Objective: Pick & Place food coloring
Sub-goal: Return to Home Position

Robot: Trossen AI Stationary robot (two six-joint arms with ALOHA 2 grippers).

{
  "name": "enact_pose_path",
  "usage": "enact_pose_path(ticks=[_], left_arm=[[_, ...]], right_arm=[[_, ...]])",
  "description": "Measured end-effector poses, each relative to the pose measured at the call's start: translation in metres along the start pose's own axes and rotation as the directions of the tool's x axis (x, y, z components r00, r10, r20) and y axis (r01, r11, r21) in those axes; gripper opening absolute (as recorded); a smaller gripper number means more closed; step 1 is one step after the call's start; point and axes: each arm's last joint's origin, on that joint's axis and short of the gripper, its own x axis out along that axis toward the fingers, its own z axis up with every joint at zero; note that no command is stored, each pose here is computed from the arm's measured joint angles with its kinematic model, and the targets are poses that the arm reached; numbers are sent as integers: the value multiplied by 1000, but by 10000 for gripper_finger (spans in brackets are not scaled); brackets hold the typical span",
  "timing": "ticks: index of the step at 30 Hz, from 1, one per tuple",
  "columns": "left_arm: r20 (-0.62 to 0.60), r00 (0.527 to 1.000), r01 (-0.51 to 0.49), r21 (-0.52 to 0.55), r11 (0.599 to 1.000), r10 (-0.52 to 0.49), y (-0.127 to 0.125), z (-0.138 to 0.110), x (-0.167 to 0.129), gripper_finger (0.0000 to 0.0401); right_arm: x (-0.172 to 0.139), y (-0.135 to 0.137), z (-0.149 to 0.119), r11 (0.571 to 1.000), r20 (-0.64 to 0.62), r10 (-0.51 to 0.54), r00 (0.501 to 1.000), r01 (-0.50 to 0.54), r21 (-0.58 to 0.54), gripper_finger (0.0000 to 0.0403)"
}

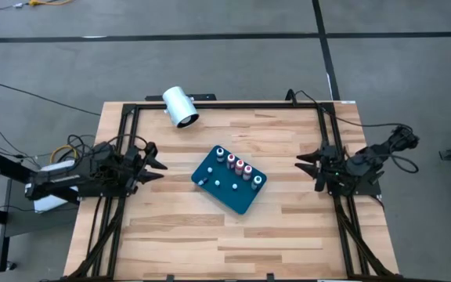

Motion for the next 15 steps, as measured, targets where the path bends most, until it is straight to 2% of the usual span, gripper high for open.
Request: enact_pose_path(ticks=[3,6,11,15], left_arm=[[-2,1000,-24,10,1000,24,2,0,-1,135],[10,993,-118,20,993,117,6,-1,-1,135],[20,929,-369,34,929,369,14,-5,-3,135],[-1,901,-433,37,901,433,17,-8,-4,135]], right_arm=[[0,-3,-6,1000,4,-6,1000,6,-14,139],[1,-7,-12,999,11,-46,999,47,-20,139],[1,-13,-16,988,23,-146,989,147,-44,137],[1,-17,-19,974,18,-218,976,219,-61,139]])
